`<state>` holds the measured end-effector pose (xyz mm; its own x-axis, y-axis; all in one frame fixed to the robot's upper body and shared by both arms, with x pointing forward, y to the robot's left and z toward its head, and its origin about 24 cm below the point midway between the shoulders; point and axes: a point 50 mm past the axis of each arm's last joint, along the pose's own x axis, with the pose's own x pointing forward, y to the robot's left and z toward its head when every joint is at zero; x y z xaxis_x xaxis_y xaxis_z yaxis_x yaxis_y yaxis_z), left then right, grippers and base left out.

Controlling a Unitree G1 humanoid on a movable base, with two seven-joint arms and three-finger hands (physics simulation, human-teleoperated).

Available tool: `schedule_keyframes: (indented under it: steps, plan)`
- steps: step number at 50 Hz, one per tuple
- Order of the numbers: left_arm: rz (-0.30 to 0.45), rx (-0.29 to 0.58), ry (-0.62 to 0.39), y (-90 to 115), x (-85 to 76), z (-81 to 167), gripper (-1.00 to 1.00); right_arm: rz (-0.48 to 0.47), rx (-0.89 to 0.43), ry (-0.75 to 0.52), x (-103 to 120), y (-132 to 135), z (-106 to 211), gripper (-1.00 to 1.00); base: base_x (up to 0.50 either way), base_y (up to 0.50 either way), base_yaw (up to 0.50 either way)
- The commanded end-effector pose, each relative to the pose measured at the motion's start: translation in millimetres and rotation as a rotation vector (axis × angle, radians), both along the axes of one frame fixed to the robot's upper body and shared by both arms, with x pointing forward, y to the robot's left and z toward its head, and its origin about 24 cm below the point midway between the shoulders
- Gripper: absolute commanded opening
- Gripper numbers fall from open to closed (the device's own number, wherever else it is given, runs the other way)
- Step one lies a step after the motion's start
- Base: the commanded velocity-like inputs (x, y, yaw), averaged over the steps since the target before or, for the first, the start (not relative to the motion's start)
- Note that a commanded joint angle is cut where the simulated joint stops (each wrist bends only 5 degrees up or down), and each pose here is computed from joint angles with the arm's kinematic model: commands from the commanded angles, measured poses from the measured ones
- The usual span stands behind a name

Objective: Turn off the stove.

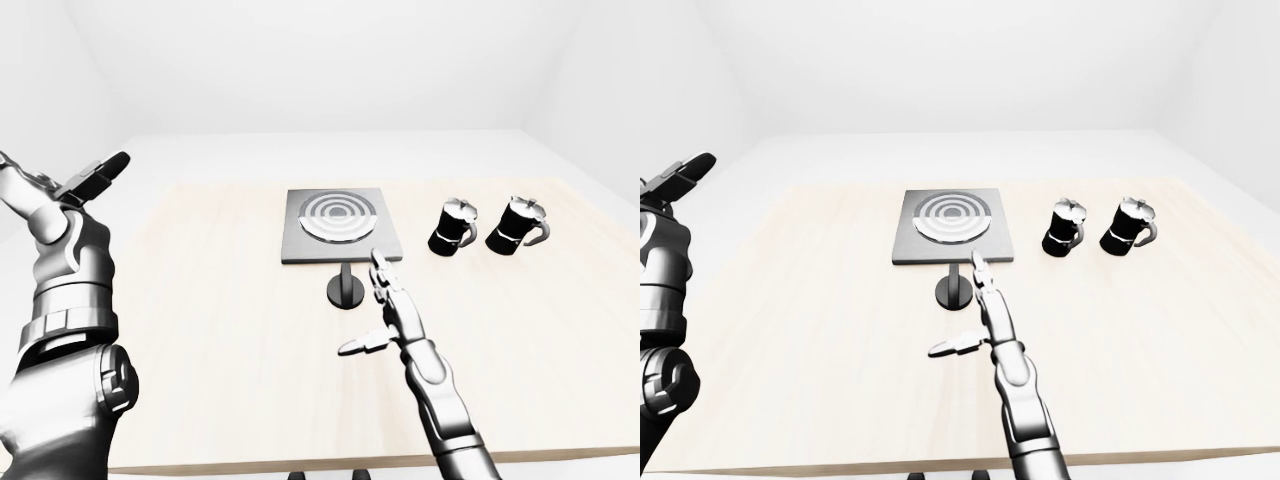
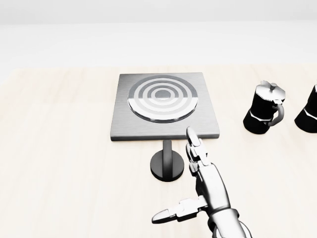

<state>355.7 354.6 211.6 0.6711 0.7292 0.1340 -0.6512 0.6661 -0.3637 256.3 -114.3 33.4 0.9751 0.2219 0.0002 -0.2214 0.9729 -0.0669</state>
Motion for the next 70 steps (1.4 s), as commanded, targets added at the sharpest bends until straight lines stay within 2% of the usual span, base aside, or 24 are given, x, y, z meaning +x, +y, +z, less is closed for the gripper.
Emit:
schedule_keyframes:
  steps: [1,11,41,70]
  plan:
    - [0.001,0.001,-0.001,0,-0.3,0,1.00,0.018,0.000,0.021,-3,3,-7,1.00,0.00,0.00,0.00]
    - [0.000,0.001,0.006,0,0.3,-1,1.00,0.023,-0.005,0.019,-4,5,-7,1.00,0.00,0.00,0.00]
    - [0.002,0.000,0.002,0,0.1,0,1.00,0.026,-0.001,0.158,-4,7,-38,1.00,0.00,0.00,0.00]
    - [0.001,0.003,0.007,0,0.5,-1,1.00,0.060,-0.009,0.188,-3,17,-44,1.00,0.00,0.00,0.00]
